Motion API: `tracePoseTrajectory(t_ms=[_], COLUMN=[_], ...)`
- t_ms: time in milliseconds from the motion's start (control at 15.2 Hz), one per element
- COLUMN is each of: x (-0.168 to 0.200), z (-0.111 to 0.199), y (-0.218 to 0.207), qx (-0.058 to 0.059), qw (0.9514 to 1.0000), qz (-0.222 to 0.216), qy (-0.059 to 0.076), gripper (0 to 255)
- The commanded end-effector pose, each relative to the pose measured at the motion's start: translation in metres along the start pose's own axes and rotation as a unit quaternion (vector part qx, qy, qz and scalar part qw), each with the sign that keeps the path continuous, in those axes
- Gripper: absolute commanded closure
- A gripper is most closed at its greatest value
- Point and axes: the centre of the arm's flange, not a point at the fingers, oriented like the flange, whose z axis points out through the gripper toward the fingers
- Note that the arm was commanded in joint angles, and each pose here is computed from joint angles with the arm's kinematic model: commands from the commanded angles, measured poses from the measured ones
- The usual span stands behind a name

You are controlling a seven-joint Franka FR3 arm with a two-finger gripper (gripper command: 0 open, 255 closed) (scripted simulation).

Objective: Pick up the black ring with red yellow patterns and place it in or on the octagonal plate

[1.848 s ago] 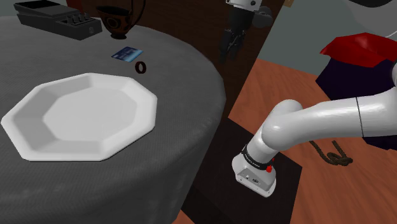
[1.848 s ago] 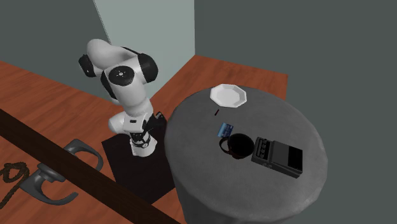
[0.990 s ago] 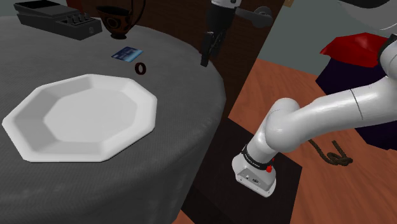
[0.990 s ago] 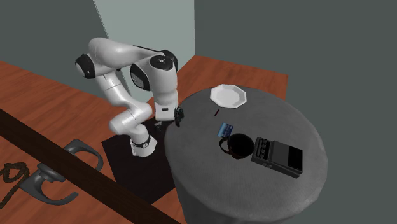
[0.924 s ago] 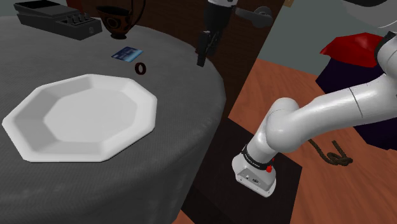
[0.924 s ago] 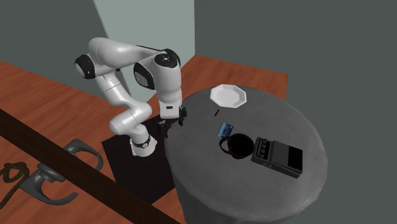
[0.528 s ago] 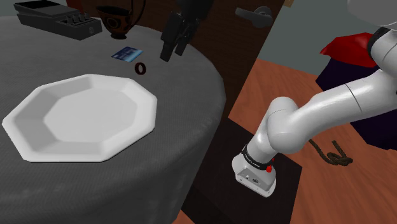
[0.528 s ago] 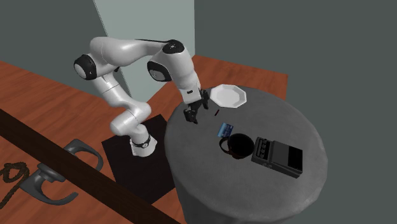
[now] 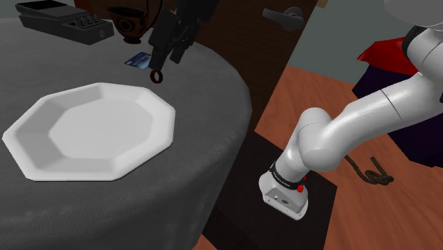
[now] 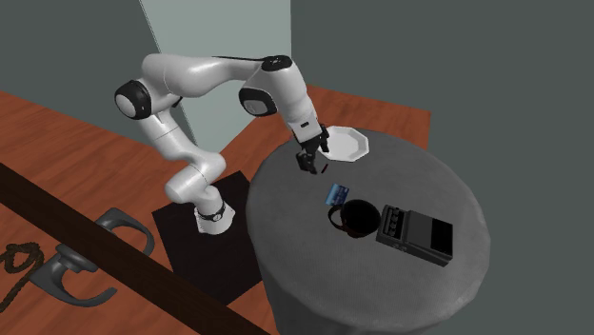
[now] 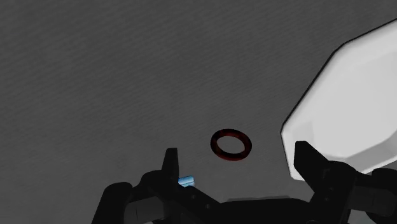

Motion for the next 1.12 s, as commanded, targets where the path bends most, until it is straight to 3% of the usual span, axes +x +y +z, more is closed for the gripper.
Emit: tracePoseTrajectory(t_ms=[0,198,726,792,1056], x=[0.001,0.001,0.001,0.001,0.001], z=[0.01,0.029,0.029,0.029,0.029], y=[-0.001,-0.001,-0.001,-0.001,-0.001], qx=[0.0,0.0,0.0,0.0,0.0], qw=[1.0,1.0,1.0,1.0,1.0], qz=[-0.001,-0.001,-0.001,-0.001,-0.001], qy=[0.001,0.001,0.001,0.001,0.001], gripper=[0,0,0,255,255])
